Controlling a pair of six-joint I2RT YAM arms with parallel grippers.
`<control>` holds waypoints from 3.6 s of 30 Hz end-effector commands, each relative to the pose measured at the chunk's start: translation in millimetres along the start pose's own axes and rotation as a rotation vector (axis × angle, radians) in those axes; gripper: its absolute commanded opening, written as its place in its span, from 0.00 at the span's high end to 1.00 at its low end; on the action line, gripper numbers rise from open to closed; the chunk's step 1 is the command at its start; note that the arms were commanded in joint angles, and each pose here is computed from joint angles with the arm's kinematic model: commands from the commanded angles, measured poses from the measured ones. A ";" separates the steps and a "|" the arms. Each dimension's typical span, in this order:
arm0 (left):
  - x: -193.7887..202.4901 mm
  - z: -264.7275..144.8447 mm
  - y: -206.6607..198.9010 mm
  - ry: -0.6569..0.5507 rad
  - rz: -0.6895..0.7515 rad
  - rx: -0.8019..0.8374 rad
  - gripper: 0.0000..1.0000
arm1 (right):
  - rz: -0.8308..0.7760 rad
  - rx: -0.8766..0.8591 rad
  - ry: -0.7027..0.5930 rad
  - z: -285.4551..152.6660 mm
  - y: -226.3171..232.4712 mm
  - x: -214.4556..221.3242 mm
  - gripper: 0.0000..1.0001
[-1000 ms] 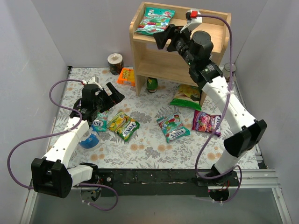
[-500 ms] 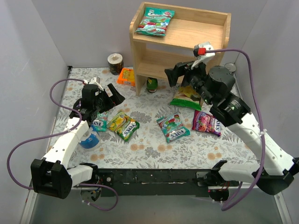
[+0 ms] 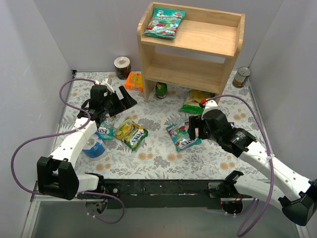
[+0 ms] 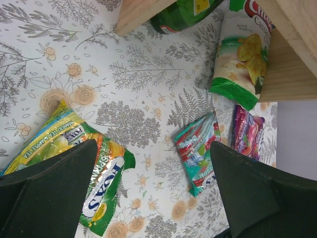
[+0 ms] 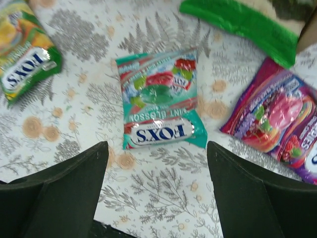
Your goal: Place and organize the candy bags onto the shelf
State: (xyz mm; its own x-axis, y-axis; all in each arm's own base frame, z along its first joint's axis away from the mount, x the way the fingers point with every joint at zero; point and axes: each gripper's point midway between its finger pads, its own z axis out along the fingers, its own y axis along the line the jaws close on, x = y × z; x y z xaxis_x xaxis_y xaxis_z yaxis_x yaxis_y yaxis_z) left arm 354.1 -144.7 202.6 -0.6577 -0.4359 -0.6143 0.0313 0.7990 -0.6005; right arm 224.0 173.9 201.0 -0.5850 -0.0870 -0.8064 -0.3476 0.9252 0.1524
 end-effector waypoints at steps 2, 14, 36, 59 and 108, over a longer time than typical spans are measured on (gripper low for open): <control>1.3 -0.5 -12.0 0.006 0.000 0.060 0.02 | 0.072 0.060 0.021 6.3 -12.0 13.0 0.13; 10.3 -1.8 -9.8 0.010 -0.027 0.074 0.02 | 0.146 0.004 0.233 61.6 -35.8 59.2 0.23; 15.7 11.6 -4.7 0.048 -0.023 0.067 0.02 | 0.239 -0.087 0.393 103.8 -47.6 110.8 0.31; 15.5 16.3 -0.7 0.052 -0.041 0.047 0.02 | 0.146 -0.044 0.318 133.3 -68.9 87.0 0.34; 31.9 19.5 5.6 0.085 -0.060 0.057 0.02 | 0.078 -0.430 -0.112 15.8 17.9 -102.4 0.99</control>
State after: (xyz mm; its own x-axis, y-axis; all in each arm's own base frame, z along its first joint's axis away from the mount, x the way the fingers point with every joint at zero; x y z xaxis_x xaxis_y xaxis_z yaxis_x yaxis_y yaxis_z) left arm 351.5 -158.3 170.7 -0.7157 -0.4504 -0.5337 0.0140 0.7548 -0.6558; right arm 291.0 191.3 213.0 -0.6514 0.0145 -0.7586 -0.4903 0.7550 0.4355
